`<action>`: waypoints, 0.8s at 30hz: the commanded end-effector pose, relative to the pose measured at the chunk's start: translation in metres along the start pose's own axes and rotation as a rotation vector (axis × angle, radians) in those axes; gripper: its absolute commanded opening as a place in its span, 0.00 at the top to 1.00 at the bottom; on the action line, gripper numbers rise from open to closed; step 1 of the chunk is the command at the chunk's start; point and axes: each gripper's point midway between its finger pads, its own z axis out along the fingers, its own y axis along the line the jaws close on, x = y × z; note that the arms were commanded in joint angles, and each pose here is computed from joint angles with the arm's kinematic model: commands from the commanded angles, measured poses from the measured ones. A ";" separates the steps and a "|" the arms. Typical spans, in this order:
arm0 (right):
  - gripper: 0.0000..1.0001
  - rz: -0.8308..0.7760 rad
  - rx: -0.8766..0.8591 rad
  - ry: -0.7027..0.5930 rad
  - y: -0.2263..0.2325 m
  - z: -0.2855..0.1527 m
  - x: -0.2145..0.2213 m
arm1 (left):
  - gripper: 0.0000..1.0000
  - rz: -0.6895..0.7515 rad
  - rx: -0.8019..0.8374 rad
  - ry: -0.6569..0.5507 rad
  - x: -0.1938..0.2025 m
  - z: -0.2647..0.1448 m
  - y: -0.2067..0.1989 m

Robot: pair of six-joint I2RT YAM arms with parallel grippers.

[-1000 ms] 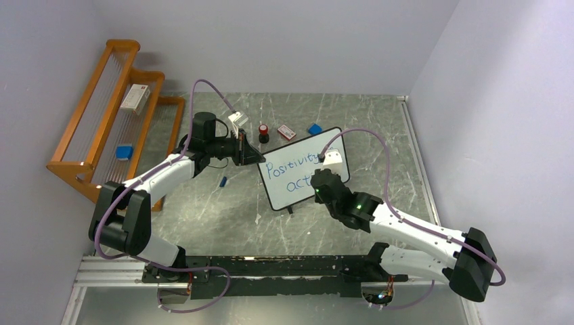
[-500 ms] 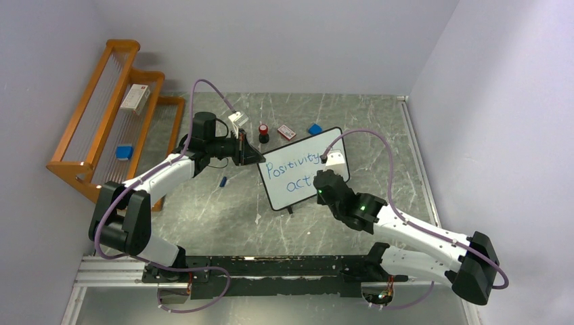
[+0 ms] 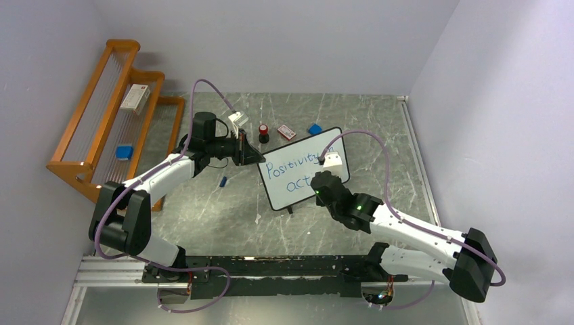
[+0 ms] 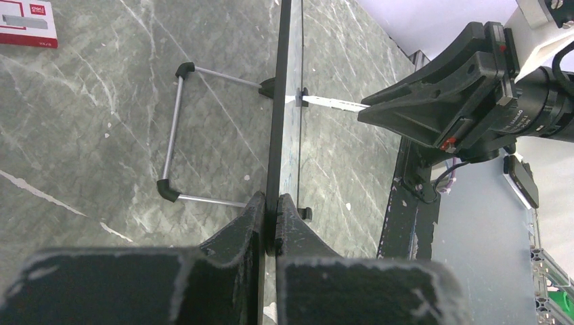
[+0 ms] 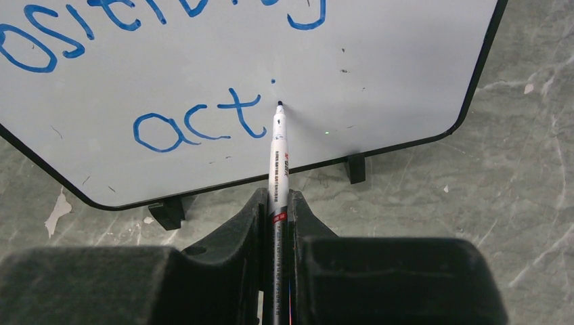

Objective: Write a sentence on the whiteboard

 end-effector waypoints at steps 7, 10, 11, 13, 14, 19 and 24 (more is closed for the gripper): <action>1.00 0.008 0.020 0.038 -0.003 0.004 0.011 | 0.95 -0.024 -0.082 0.055 0.020 0.002 0.021; 1.00 0.008 0.023 0.055 -0.004 0.002 0.014 | 0.95 -0.025 -0.081 0.054 0.020 0.002 0.020; 1.00 0.010 0.024 0.061 -0.005 0.002 0.015 | 0.95 -0.023 -0.082 0.055 0.020 0.002 0.020; 1.00 0.009 0.024 0.073 -0.004 0.002 0.018 | 0.95 -0.024 -0.081 0.055 0.020 0.002 0.020; 1.00 0.008 0.025 0.079 -0.004 0.002 0.019 | 0.95 -0.025 -0.083 0.055 0.020 0.002 0.021; 1.00 0.013 0.021 0.086 -0.004 0.001 0.022 | 0.95 -0.024 -0.085 0.056 0.020 0.001 0.021; 1.00 0.024 0.022 0.055 -0.006 -0.002 0.014 | 0.95 -0.022 -0.088 0.059 0.020 0.001 0.021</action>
